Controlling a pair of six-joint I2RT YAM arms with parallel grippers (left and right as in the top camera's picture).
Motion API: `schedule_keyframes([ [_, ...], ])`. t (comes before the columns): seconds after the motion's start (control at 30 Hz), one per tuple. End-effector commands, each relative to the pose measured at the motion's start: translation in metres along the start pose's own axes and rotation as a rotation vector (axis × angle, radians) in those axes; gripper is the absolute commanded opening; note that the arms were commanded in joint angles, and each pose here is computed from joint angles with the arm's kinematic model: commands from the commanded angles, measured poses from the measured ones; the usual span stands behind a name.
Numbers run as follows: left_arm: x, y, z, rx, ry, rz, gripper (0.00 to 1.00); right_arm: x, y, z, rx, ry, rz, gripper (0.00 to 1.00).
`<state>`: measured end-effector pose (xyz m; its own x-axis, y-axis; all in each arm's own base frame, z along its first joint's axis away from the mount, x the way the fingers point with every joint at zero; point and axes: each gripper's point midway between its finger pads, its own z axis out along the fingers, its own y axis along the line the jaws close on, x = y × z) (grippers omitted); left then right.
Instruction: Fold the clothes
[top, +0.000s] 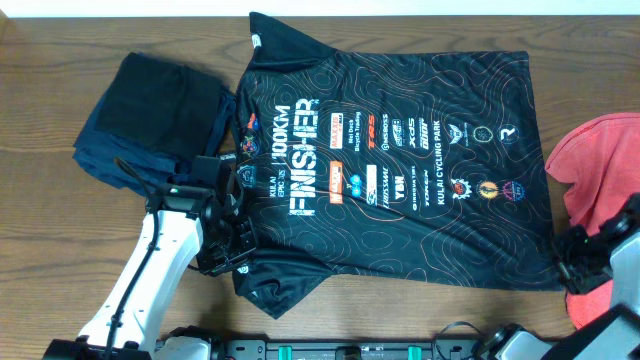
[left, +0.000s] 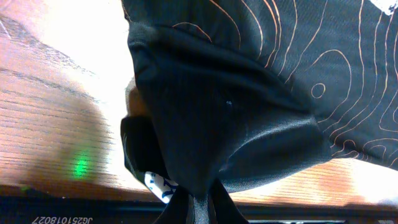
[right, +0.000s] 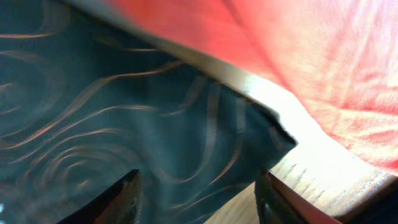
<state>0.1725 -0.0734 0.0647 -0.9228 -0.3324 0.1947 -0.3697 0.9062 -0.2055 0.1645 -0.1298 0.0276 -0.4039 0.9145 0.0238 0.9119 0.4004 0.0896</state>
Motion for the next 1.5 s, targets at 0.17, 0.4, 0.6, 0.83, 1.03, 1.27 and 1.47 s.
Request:
schedule_keyframes([
  [0.17,0.000,0.003,-0.002,-0.020,-0.008,0.021,0.06,0.002,-0.034,0.018,0.069,0.069,0.142,0.47],
  [0.4,-0.001,0.002,-0.002,-0.020,-0.008,0.021,0.06,0.006,-0.046,0.027,0.114,0.058,0.162,0.45],
  [0.6,0.000,0.003,-0.002,-0.020,-0.008,0.022,0.06,0.006,-0.043,0.035,0.087,0.042,0.161,0.21],
  [0.83,0.006,0.006,-0.002,-0.033,0.018,0.012,0.06,0.004,-0.011,0.014,-0.086,0.065,0.089,0.01],
  [1.03,0.020,0.011,-0.006,-0.046,0.059,0.001,0.06,0.007,-0.005,-0.019,-0.124,0.015,0.077,0.01],
  [1.27,0.020,0.005,-0.019,-0.002,-0.001,0.020,0.06,-0.001,0.010,-0.049,-0.213,-0.080,0.059,0.01],
  [1.47,0.000,-0.017,-0.037,0.087,-0.117,0.061,0.06,-0.012,0.043,-0.064,-0.397,-0.110,0.052,0.01],
])
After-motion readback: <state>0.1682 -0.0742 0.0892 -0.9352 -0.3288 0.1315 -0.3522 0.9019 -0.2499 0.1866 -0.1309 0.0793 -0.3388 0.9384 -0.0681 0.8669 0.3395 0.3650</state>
